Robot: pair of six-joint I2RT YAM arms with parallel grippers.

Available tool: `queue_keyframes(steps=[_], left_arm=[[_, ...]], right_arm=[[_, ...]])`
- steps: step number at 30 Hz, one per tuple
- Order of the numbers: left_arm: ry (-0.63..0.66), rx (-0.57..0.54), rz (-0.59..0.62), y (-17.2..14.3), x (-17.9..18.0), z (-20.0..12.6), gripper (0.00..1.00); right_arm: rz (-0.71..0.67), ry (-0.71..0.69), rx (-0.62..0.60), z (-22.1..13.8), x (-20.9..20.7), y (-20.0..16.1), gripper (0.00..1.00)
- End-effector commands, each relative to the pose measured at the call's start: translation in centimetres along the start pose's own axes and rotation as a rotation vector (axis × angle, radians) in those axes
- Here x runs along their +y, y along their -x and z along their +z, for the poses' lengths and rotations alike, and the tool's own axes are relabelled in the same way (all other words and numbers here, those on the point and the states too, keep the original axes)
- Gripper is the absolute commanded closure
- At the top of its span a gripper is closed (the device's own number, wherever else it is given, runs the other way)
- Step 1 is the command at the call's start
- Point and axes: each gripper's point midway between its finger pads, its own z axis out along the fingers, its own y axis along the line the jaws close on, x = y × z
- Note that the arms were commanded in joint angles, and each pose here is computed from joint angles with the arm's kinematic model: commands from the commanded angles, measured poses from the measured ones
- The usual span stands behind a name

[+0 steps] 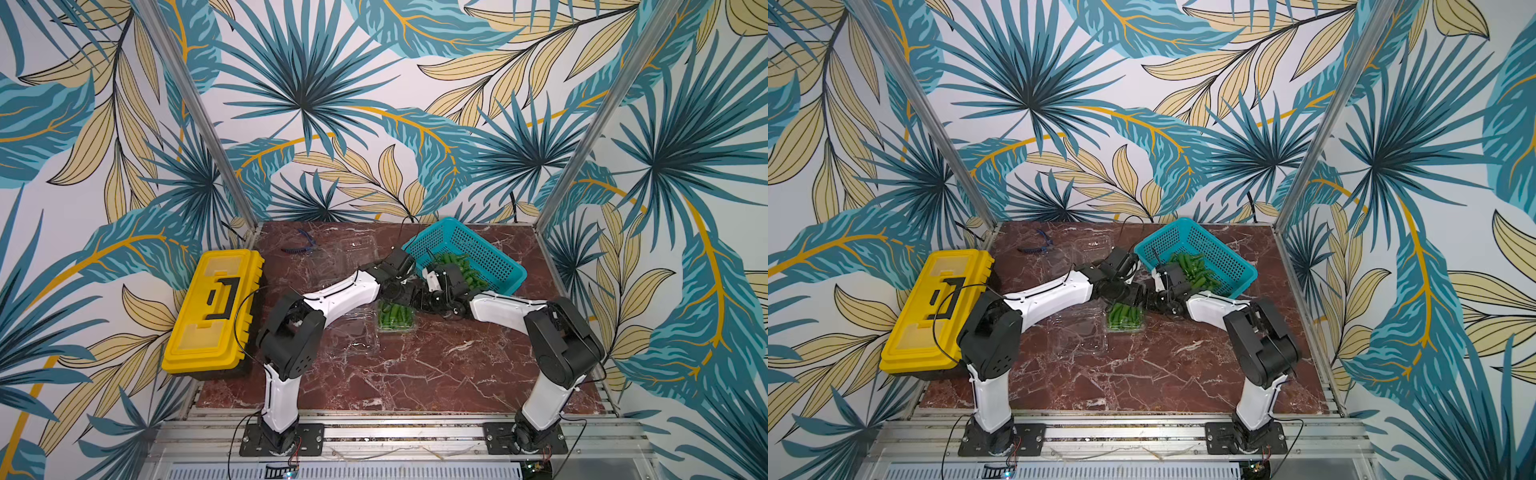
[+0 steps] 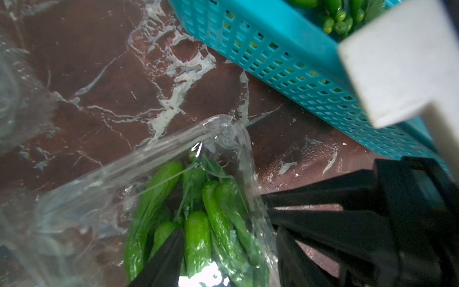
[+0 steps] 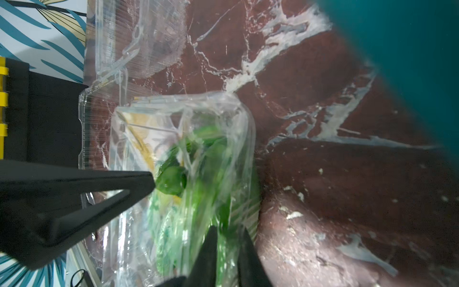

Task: Take small green peppers out of containers
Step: Open the packing box at the center of the board.

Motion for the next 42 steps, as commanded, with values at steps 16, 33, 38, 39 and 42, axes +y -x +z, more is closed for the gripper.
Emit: queue_keyframes(steps=[16, 33, 38, 39, 42], left_arm=[[0.095, -0.002, 0.010, 1.8, 0.2, -0.3, 0.44], [0.213, 0.158, -0.003, -1.9, 2.3, 1.4, 0.63], [0.204, 0.187, -0.003, -2.3, 2.1, 2.4, 0.64], [0.201, 0.188, -0.006, -2.2, 2.0, 2.4, 0.64], [0.170, 0.204, -0.009, -2.3, 1.3, 2.7, 0.62]], right_arm=[[0.040, 0.008, 0.088, 0.4, -0.8, -2.5, 0.96], [0.049, -0.008, 0.067, 0.3, -1.2, -2.3, 0.95], [0.044, -0.004, 0.065, 0.2, -1.1, -2.3, 0.95], [0.043, -0.001, 0.066, 0.3, -1.1, -2.3, 0.95], [0.049, 0.003, 0.068, 0.4, -1.1, -2.4, 0.95]])
